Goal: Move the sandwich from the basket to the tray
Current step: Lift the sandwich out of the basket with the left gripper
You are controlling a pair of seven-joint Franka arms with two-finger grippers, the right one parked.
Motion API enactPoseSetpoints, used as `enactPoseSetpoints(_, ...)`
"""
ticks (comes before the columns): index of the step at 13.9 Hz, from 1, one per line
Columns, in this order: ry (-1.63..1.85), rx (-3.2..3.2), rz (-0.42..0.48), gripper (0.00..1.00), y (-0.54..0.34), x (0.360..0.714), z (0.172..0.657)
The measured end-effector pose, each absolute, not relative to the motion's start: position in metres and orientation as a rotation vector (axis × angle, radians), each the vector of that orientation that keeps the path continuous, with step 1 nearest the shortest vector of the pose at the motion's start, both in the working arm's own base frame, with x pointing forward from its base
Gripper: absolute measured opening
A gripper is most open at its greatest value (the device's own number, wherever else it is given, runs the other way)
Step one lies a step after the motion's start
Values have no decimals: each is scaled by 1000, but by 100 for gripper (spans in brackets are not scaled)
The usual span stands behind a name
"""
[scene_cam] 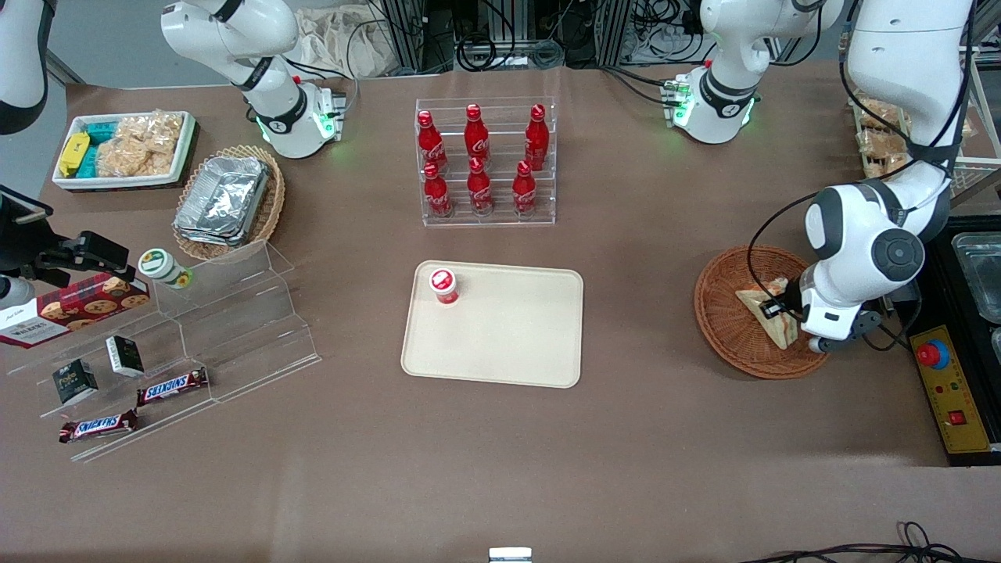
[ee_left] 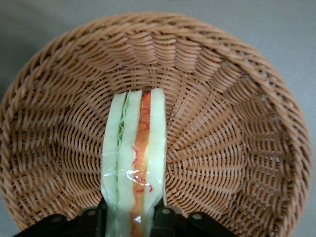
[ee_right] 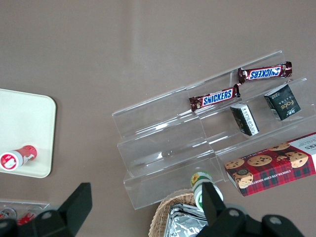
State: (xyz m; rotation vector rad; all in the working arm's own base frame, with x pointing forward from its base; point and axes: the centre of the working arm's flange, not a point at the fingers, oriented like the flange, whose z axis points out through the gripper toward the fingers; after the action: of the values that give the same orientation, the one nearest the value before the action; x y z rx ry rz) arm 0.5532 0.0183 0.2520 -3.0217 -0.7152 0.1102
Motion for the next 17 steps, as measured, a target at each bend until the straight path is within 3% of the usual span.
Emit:
enactPoseSetpoints(2,-704,-3030,101,29,15,560,284)
enactPoseSetpoints(5,-668,-3056,59,28,0,570,371)
enactPoseSetpoints(11,-448,-3096,71,29,-82,551,535)
enactPoseSetpoints(17,-375,-3110,-2,29,-236,515,574)
